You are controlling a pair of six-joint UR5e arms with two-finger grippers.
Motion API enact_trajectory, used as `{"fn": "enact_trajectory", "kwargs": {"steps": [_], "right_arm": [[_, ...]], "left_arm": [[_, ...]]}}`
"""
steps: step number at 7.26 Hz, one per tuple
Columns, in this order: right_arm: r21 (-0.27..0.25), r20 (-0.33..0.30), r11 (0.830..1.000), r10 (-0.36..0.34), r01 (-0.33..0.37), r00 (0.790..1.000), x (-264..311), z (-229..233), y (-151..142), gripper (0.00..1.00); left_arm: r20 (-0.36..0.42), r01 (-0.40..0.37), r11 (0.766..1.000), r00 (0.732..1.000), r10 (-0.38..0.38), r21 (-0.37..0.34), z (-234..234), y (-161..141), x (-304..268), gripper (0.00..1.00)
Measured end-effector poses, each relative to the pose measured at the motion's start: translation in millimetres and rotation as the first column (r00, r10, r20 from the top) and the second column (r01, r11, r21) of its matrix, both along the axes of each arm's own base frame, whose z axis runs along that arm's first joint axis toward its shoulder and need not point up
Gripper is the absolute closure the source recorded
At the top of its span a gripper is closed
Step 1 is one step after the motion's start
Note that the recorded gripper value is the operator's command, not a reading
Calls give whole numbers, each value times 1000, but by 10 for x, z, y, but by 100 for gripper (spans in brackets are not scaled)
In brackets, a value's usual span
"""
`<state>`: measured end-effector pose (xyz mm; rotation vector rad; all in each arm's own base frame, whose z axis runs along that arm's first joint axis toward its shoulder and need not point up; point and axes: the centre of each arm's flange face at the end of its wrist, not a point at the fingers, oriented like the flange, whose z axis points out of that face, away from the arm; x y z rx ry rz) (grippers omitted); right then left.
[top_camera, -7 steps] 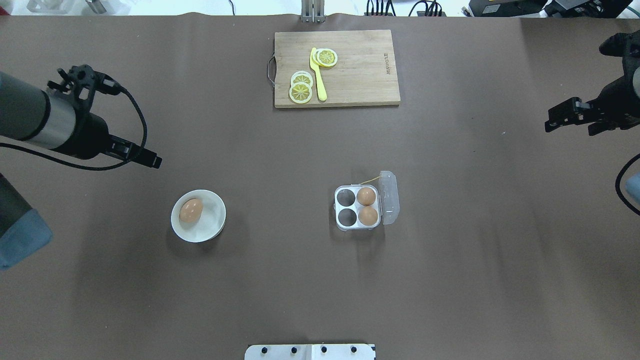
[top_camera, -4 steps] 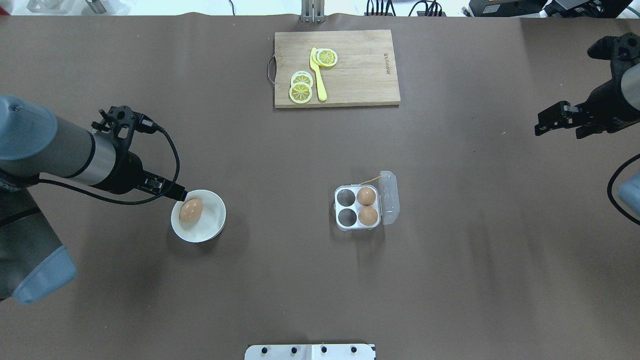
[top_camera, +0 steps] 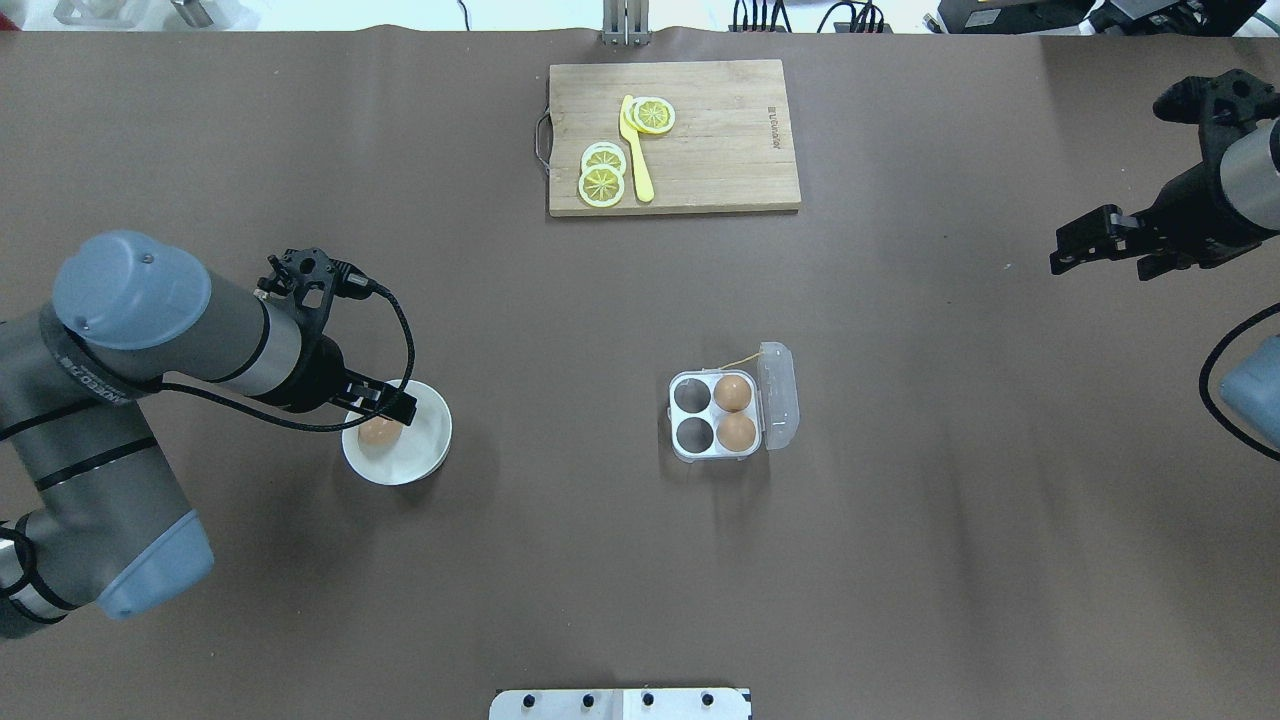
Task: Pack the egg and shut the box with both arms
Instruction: 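Reach the left gripper down into the white bowl over the egg, then close the left gripper around the brown egg in the bowl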
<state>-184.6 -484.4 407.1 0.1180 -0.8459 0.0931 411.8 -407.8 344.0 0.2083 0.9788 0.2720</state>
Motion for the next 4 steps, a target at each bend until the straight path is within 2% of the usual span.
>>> {"fn": "enact_trajectory", "kwargs": {"steps": [4], "right_arm": [[1, 1, 1000, -6, 6, 1000, -30, -5, 8, 0]], "left_arm": [[26, -19, 1000, 999, 20, -16, 141, -2, 193, 20]]}}
